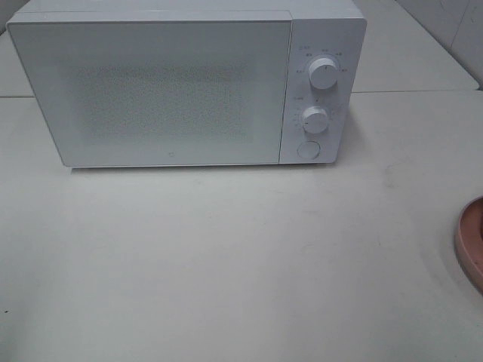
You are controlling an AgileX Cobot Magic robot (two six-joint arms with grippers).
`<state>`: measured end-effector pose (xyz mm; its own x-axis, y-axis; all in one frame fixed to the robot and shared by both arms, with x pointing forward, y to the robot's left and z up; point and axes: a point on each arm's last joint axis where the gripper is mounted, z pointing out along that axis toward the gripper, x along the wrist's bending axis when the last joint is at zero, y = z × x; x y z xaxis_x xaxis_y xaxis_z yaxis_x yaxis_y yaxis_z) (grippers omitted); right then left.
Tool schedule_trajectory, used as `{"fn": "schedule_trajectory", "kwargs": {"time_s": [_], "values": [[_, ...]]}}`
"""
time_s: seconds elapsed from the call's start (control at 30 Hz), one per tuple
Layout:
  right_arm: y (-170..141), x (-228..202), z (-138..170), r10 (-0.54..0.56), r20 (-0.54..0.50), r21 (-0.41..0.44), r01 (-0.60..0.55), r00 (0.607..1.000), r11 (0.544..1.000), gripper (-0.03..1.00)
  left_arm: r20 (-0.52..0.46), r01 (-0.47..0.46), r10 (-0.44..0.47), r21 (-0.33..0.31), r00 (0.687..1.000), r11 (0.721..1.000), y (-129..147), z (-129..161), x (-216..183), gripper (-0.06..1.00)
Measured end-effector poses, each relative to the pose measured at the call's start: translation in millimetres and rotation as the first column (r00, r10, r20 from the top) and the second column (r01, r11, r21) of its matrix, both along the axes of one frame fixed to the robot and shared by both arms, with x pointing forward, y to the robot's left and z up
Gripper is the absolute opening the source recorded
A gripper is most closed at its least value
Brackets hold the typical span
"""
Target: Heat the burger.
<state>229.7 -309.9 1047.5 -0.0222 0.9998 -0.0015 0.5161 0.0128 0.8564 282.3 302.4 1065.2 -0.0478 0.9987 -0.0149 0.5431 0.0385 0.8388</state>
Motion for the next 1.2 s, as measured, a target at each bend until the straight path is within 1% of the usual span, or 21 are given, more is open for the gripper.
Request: {"fn": "schedule_trajectory", "kwargs": {"time_s": [0.07,0.1,0.13,0.17,0.2,0.27,0.4,0.43,0.53,1.2], "values": [[0,0,0,0.001,0.000,-0.001,-0.001,1.000,1.000,0.75,0.071,0.000,0.000,0.004,0.997,1.000,-1,3,-11,0.97],[0,0,0,0.001,0.000,-0.001,-0.001,1.000,1.000,0.75,0.071,0.000,0.000,0.004,0.997,1.000,-1,3,-11,0.97],[0,0,0,0.001,0.000,-0.001,-0.001,1.000,1.000,0.75,0.094,0.000,0.000,0.005,0.996,1.000,-1,3,-15,0.97],[0,0,0,0.001,0.000,-0.001,-0.001,1.000,1.000,0.75,0.136,-0.001,0.000,0.008,0.991,1.000,-1,4,-22,0.97],[0,0,0,0.001,0.000,-0.001,-0.001,1.000,1.000,0.75,0.136,-0.001,0.000,0.008,0.991,1.000,-1,4,-22,0.97],[0,0,0,0.001,0.000,-0.001,-0.001,1.000,1.000,0.75,0.171,-0.001,-0.001,0.010,0.985,1.000,-2,3,-33,0.97],[0,0,0,0.001,0.000,-0.001,-0.001,1.000,1.000,0.75,0.154,-0.005,0.002,0.018,0.988,1.000,-2,-3,-43,0.97],[0,0,0,0.001,0.000,-0.001,-0.001,1.000,1.000,0.75,0.136,-0.011,0.007,0.028,0.991,1.000,-1,-9,-47,0.97],[0,0,0,0.001,0.000,-0.002,-0.001,1.000,1.000,0.75,0.126,-0.008,0.004,0.032,0.992,0.999,-1,-11,-48,0.97],[0,0,0,0.003,0.000,-0.005,-0.003,1.000,1.000,0.75,0.125,-0.001,-0.003,0.032,0.992,0.999,-2,-11,-48,0.97]]}}
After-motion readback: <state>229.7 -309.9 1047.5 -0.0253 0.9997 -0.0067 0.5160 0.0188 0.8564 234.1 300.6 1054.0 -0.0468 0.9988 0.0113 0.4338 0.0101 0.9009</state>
